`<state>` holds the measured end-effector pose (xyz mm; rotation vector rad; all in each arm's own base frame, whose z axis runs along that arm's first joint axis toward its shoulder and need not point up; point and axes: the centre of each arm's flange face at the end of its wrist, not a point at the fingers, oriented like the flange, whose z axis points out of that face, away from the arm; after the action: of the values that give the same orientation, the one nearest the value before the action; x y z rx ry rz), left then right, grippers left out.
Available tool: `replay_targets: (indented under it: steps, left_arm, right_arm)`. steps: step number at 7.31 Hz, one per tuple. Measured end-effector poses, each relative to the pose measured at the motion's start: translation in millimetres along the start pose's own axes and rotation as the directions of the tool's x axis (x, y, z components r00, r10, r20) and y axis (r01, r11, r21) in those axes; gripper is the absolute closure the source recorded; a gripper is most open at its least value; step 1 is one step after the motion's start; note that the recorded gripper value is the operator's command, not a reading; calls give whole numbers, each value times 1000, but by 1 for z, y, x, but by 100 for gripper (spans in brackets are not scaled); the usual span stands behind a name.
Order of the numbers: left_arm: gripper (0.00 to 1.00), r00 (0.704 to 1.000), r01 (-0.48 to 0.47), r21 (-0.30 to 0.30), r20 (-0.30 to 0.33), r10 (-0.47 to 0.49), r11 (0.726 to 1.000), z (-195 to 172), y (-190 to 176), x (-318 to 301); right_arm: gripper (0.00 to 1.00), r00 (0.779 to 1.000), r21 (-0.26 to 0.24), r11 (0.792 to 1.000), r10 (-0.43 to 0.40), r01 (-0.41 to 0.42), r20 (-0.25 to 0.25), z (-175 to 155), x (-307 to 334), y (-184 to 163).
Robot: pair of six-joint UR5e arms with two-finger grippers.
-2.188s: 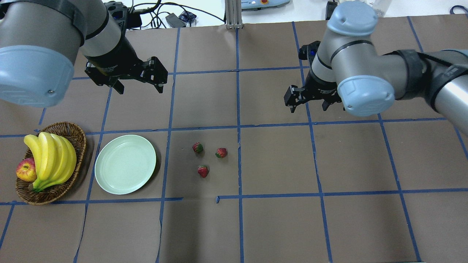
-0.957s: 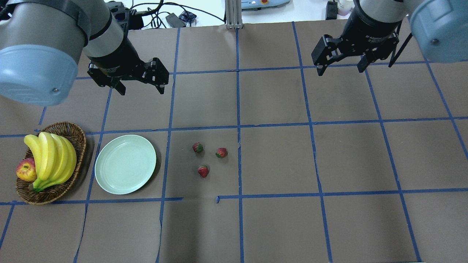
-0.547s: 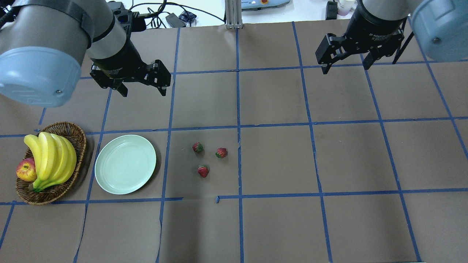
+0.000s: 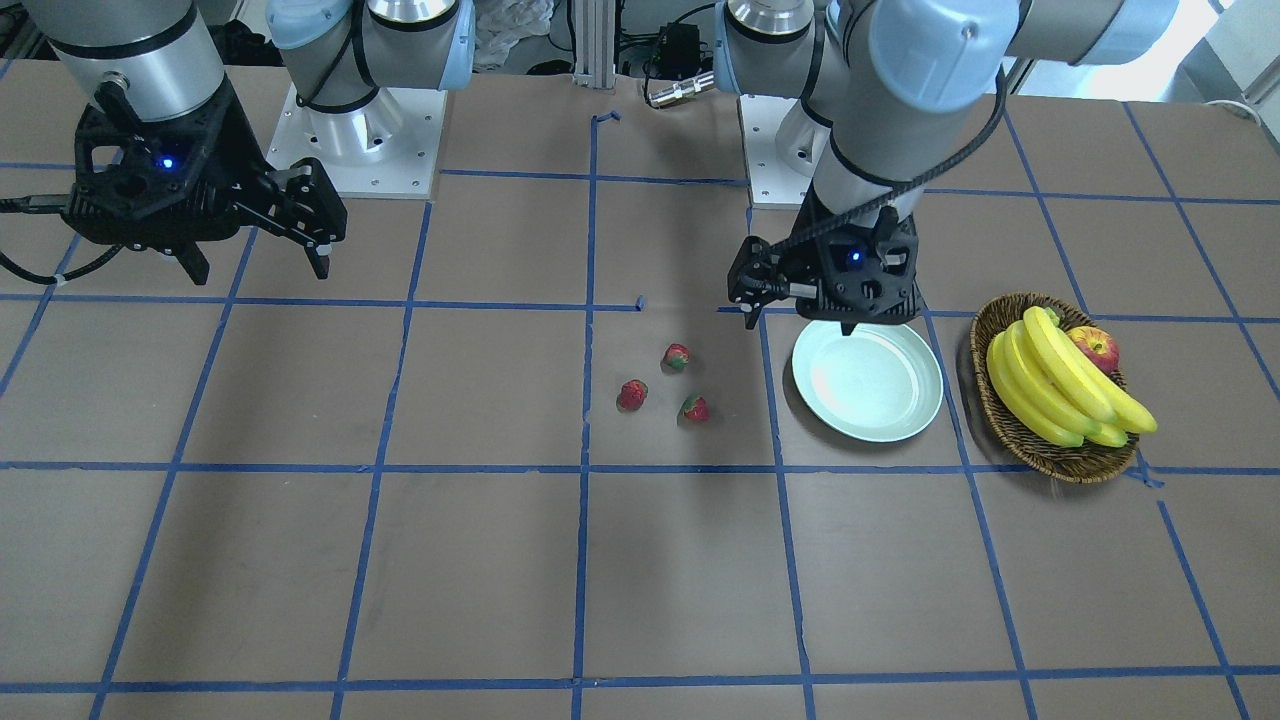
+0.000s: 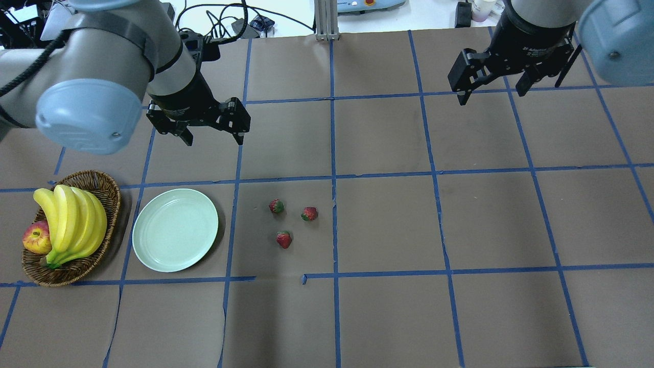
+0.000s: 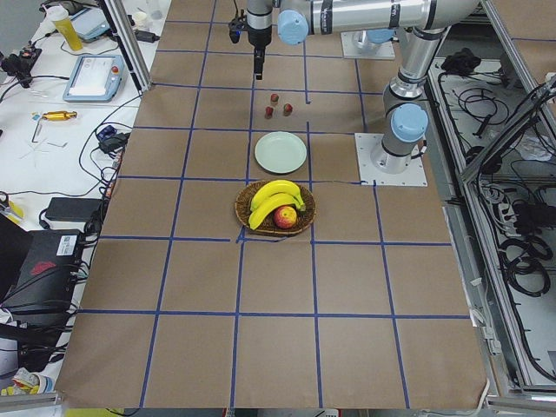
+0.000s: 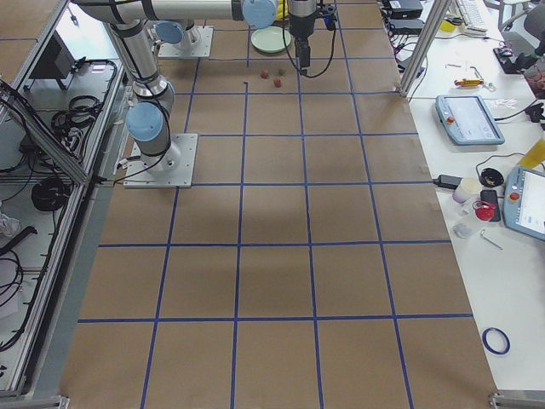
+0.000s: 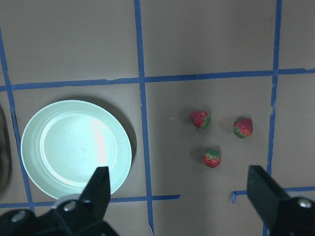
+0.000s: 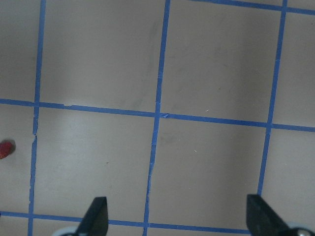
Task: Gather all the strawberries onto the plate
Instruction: 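Reach the left gripper over the strawberries and grasp one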
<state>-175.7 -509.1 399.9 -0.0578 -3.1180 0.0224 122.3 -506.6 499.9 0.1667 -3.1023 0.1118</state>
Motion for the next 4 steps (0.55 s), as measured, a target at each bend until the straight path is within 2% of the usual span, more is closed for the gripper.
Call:
replay_targets:
  steps: [2,4]
  left_arm:
    - [0,1000,-12,-3,10,12,1000,67,-1,14]
    - [0,998,55,15,10,-55,998,122,5,32]
  right_arm:
    - [0,1000,-1,1000,-1,1,-1,0,0,0]
    - [0,1000,-2,1000,0,0,2,1,0,0]
